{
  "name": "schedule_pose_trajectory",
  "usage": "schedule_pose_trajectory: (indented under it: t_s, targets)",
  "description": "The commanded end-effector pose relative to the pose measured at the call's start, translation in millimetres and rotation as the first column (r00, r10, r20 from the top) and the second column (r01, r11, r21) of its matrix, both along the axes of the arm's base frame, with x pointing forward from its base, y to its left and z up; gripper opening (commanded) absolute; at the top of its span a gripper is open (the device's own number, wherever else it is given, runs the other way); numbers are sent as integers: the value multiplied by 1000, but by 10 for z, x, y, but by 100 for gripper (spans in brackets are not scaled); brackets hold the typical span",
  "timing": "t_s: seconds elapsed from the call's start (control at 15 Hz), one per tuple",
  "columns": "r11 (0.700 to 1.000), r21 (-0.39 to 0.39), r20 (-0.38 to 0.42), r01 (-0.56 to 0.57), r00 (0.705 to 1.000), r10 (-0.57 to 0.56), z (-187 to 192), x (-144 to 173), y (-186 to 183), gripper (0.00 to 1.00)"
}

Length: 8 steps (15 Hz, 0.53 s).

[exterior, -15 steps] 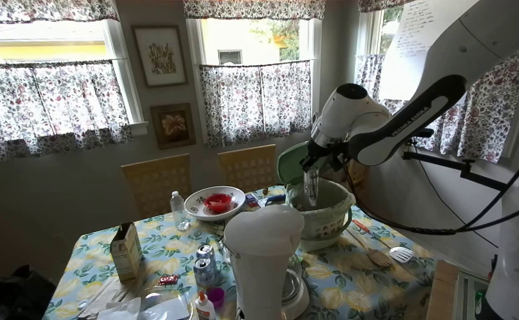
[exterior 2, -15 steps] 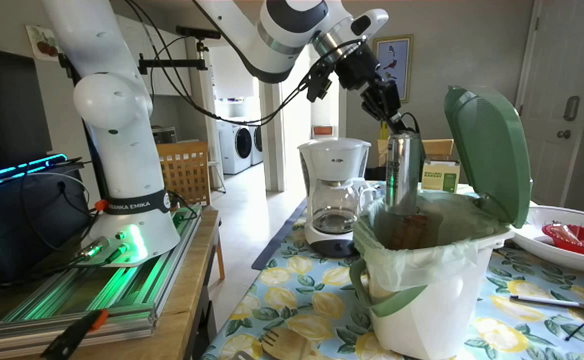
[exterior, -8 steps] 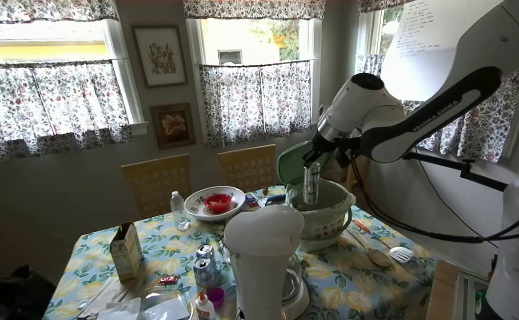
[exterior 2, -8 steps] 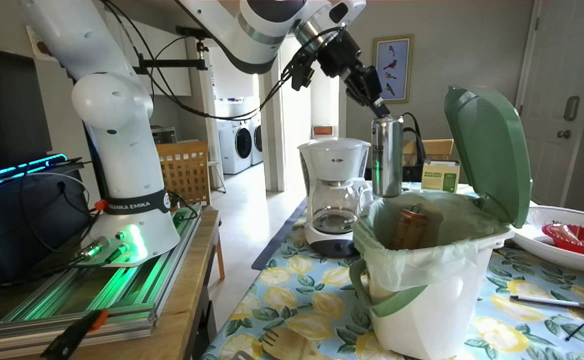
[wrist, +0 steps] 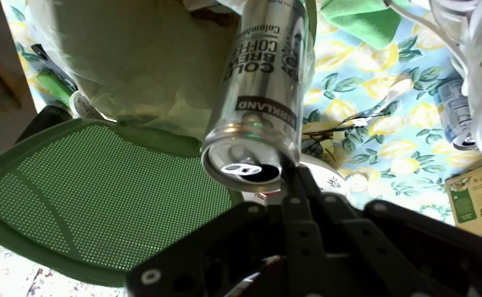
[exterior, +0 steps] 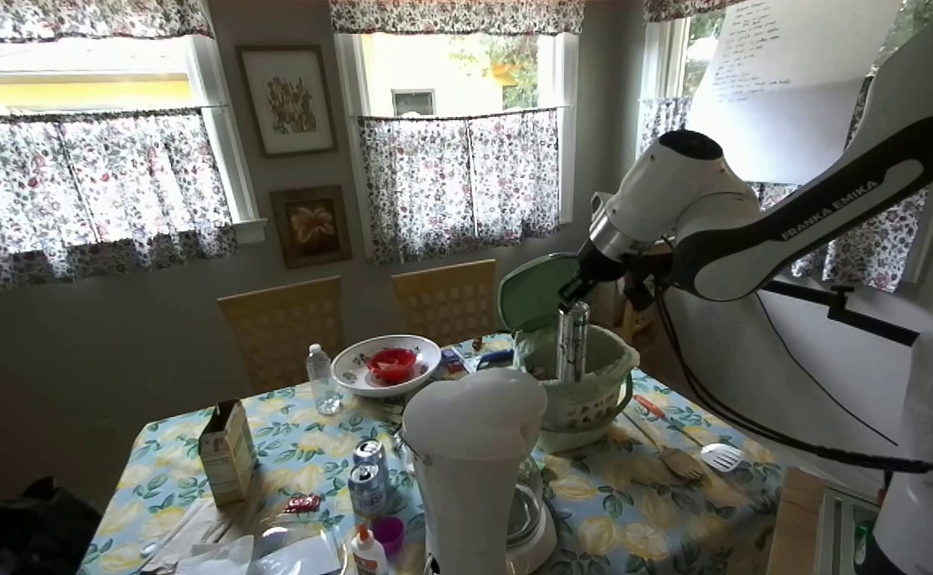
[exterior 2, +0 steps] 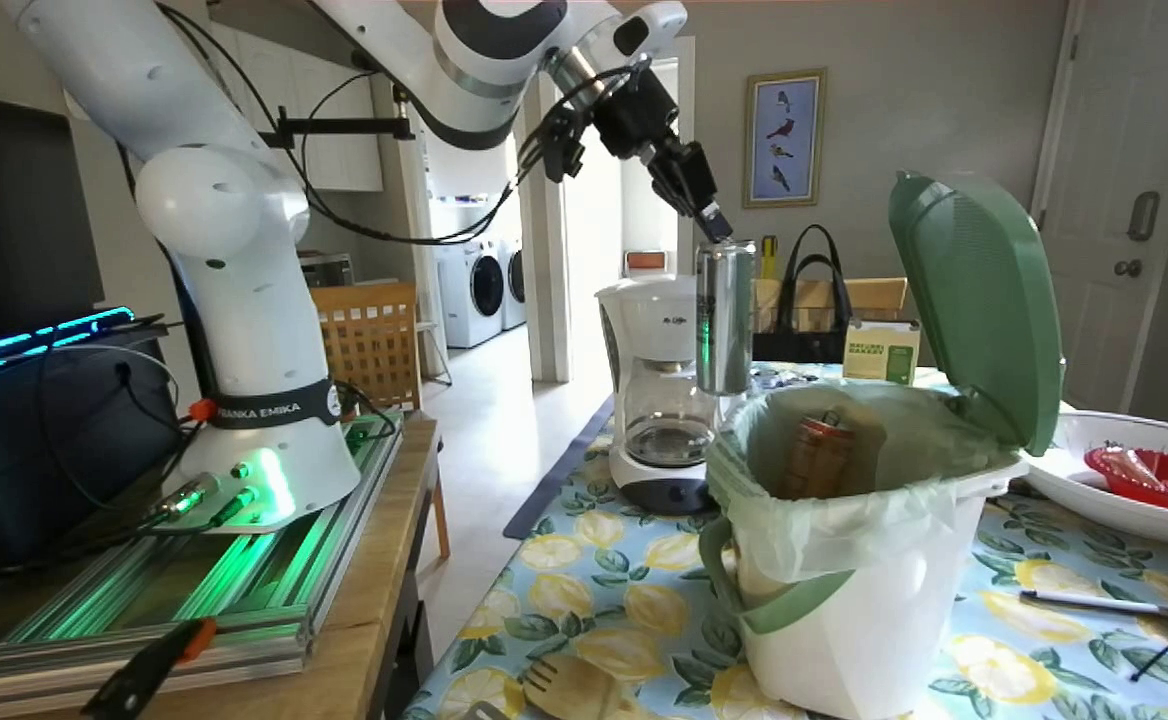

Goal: Remove the can from the rubbish bin

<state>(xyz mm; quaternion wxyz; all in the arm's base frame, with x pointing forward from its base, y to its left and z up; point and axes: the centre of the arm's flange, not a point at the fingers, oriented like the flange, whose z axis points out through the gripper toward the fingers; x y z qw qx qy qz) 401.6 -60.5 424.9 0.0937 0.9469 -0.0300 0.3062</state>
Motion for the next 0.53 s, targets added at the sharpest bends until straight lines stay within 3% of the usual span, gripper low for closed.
schedule_pose_trajectory:
  t_s: [0.0, 0.47]
  targets:
    - [1000, 20, -17, -12, 1000, 12, 42, -276, 85, 0]
    - [999, 35, -65, -22, 998, 24, -50, -251, 122, 0]
